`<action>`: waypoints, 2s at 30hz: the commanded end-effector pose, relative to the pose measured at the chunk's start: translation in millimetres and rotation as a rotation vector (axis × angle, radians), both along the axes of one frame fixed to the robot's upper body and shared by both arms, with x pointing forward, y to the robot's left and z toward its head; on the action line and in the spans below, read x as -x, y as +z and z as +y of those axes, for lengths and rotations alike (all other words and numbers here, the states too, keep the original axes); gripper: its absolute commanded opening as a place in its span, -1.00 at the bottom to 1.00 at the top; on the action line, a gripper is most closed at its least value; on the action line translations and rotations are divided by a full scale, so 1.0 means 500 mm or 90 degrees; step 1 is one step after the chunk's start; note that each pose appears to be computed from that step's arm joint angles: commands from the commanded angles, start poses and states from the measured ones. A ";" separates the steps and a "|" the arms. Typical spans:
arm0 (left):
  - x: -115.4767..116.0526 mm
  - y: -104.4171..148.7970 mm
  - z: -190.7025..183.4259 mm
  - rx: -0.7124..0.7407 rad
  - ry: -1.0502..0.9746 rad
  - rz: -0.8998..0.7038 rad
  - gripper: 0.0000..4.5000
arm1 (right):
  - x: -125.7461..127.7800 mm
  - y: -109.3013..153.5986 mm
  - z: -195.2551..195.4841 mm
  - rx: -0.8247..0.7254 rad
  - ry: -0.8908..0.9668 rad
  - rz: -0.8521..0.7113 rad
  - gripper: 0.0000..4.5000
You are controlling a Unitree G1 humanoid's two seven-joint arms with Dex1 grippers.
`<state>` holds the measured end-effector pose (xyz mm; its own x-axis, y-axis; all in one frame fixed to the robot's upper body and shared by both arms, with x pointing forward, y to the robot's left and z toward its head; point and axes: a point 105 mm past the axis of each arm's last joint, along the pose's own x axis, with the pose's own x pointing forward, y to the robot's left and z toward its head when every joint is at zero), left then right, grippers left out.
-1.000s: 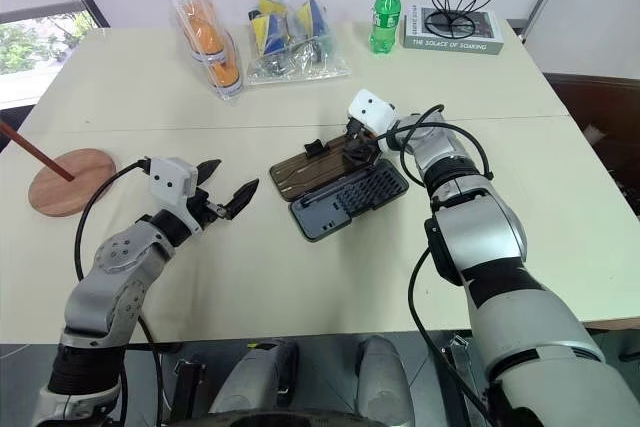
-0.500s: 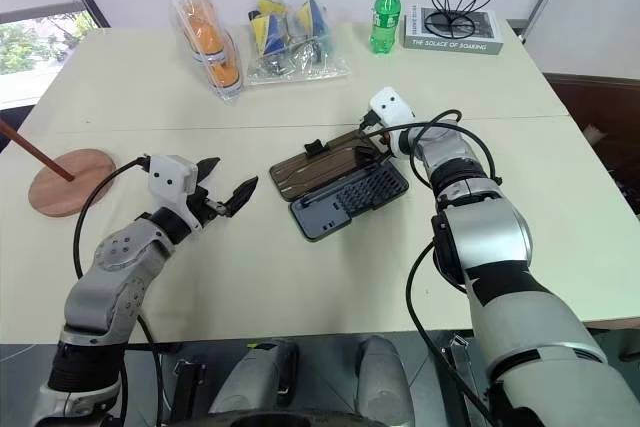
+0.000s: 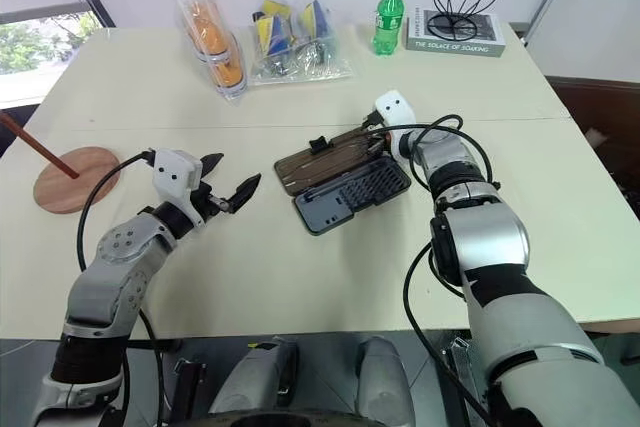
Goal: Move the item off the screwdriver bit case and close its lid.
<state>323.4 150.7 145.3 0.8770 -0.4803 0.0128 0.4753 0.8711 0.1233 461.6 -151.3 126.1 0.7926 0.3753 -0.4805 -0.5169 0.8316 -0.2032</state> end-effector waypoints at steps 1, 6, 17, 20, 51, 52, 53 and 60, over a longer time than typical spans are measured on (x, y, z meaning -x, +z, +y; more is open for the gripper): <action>-0.003 0.023 0.011 -0.008 0.009 -0.032 1.00 | 0.011 -0.036 -0.030 -0.023 -0.067 0.053 -0.98; -0.008 0.020 0.009 -0.007 0.010 -0.031 1.00 | 0.025 -0.057 -0.050 -0.058 -0.151 0.119 -0.98; -0.023 0.009 -0.021 -0.008 -0.039 -0.015 1.00 | 0.183 -0.033 -0.029 -0.084 -0.302 0.234 -0.98; -0.028 0.007 -0.028 -0.013 -0.056 -0.009 1.00 | 0.213 -0.030 -0.020 -0.083 -0.292 0.209 -0.98; -0.047 0.006 -0.053 -0.017 -0.096 -0.016 1.00 | 0.240 0.036 0.004 -0.055 -0.179 0.109 -0.98; -0.048 0.007 -0.054 -0.016 -0.096 -0.016 1.00 | 0.239 0.040 0.007 -0.049 -0.169 0.106 -0.98; -0.047 0.007 -0.054 -0.016 -0.095 -0.017 1.00 | 0.240 0.043 0.010 -0.046 -0.162 0.104 -0.98; -0.050 0.008 -0.059 -0.013 -0.095 -0.020 1.00 | 0.229 0.094 0.025 -0.017 -0.072 0.001 -0.98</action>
<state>349.5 122.1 137.1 0.7958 -0.6051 -0.0221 0.6025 0.7877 0.1287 344.9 -147.0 148.7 0.7843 0.2376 -0.5730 -0.3758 0.9169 -0.1342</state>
